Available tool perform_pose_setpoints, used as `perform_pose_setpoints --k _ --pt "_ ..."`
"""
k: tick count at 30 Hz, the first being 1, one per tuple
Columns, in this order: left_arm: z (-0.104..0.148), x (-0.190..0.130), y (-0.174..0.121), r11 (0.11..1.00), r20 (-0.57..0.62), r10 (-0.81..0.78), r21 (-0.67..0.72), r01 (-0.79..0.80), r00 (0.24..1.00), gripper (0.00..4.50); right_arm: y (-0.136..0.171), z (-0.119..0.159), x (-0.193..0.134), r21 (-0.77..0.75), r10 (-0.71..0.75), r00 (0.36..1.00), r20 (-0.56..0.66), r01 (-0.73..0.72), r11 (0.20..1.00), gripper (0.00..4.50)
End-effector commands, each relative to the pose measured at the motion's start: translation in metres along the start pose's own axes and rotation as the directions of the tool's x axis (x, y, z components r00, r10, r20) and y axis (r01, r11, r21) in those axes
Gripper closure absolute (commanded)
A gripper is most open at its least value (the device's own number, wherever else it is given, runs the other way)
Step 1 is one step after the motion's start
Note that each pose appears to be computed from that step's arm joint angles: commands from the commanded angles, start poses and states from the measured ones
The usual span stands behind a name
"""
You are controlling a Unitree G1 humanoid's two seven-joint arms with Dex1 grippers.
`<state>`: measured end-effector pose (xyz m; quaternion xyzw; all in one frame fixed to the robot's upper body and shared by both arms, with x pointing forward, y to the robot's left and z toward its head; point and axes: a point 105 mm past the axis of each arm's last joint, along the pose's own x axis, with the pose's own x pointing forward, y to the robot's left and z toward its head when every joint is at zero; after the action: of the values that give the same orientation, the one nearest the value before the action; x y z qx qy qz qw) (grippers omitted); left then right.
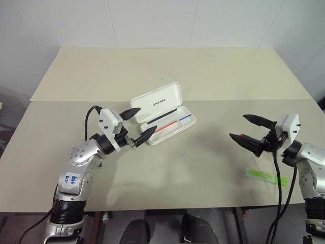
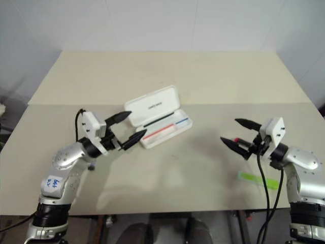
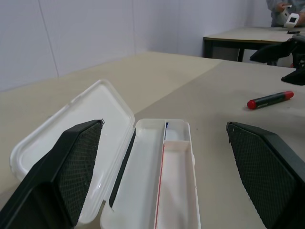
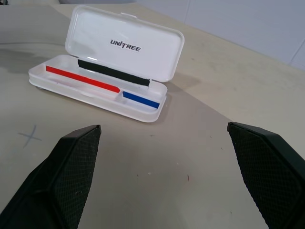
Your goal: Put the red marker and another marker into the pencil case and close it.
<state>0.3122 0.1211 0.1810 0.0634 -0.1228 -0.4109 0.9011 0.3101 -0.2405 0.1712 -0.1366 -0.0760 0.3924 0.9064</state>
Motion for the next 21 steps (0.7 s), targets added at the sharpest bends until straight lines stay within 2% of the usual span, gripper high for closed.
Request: perform_pose_setpoints --k 1,4,12,15,19,21 --pt "0.006 -0.007 -0.001 1.0 0.013 0.004 0.005 -0.004 1.0 0.03 -0.001 0.018 0.001 -0.037 0.001 0.999 0.041 0.0 0.999 0.0" --pt "-0.005 -0.015 -0.01 1.0 -0.03 -0.019 -0.009 0.019 0.999 0.03 0.009 0.018 0.005 -0.013 0.028 0.999 0.043 -0.028 1.0 0.0" --pt "-0.01 -0.021 -0.012 0.999 -0.082 -0.041 -0.009 0.041 0.996 0.03 0.016 0.024 0.017 -0.007 0.089 0.995 0.04 -0.088 0.996 0.0" --pt "-0.008 -0.021 -0.014 0.997 -0.07 -0.076 -0.019 0.075 0.995 0.67 0.019 0.024 0.025 -0.018 0.123 0.991 0.044 -0.122 0.992 0.0" --pt "-0.017 -0.019 -0.016 0.994 -0.144 -0.106 0.011 0.109 0.984 2.01 0.022 0.03 0.034 -0.025 0.144 0.987 0.071 -0.143 0.989 0.0" --pt "-0.017 -0.016 -0.018 0.992 -0.156 -0.122 0.013 0.125 0.98 2.01 0.026 0.031 0.037 -0.026 0.165 0.984 0.073 -0.164 0.986 0.0"
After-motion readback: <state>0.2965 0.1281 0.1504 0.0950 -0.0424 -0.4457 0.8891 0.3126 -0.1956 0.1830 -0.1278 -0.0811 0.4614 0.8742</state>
